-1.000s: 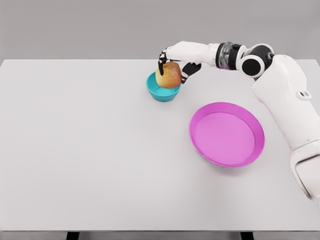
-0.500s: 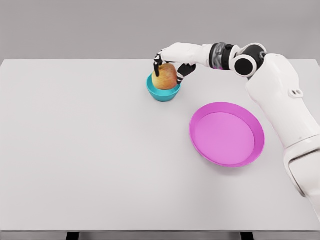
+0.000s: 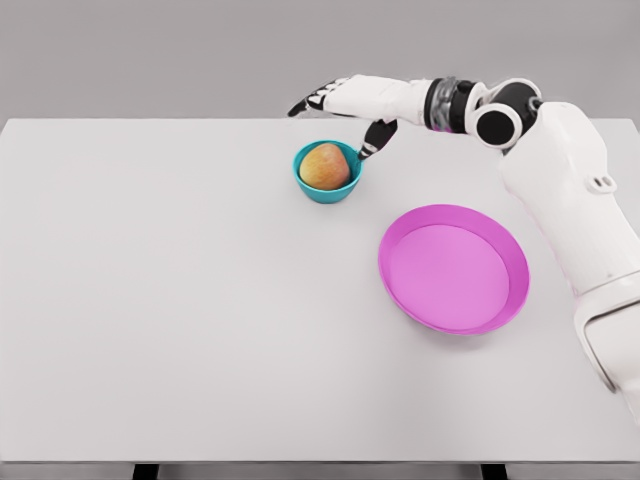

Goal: Put the apple from the pink plate into the blue bowl with your right arm

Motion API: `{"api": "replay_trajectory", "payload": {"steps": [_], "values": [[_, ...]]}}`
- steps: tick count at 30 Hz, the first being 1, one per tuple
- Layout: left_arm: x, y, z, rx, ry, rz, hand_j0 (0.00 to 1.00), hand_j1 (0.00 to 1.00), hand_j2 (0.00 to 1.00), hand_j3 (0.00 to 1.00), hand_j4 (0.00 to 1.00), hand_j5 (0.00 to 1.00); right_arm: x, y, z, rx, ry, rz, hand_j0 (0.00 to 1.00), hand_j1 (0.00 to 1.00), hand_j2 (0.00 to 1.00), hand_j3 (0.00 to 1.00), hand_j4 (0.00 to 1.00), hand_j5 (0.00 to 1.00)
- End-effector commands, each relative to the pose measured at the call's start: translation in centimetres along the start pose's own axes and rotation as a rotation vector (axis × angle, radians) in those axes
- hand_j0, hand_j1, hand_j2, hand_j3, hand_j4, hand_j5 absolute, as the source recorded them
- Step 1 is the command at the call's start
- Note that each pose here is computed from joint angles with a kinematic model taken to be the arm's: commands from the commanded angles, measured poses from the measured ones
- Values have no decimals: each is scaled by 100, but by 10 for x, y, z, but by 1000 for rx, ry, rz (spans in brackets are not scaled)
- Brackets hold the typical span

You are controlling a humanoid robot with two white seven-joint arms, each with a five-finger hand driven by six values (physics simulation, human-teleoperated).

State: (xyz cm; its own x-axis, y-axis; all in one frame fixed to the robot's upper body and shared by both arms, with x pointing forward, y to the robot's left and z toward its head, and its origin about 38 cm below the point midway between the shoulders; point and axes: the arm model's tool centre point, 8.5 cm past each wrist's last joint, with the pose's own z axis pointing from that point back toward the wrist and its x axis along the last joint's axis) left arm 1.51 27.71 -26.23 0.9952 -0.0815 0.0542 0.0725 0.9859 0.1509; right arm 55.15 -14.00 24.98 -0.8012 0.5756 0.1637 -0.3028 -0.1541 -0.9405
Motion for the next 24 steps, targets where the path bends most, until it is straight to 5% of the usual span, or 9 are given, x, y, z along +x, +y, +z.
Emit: {"api": "replay_trajectory", "payload": {"steps": [1,3,9,18,24], "values": [[0,0,0,0,0,0,100,100,100,100,100,100,-11,-27,32,-91,27,20,100,100,100,100,100,100],[0,0,0,0,0,0,100,100,100,100,100,100,-40,-34,80,-172,90,-29,100,100,100,100,100,100],[0,0,0,0,0,0,100,100,100,100,100,100,-88,26,169,-304,223,-226,100,100,100,100,100,100],[0,0,0,0,0,0,100,100,100,100,100,100,-99,105,220,-302,330,-346,100,100,100,100,100,100],[2,0,0,0,-4,-9,100,100,100,100,100,100,-93,111,217,-293,321,-344,100,100,100,100,100,100]]}}
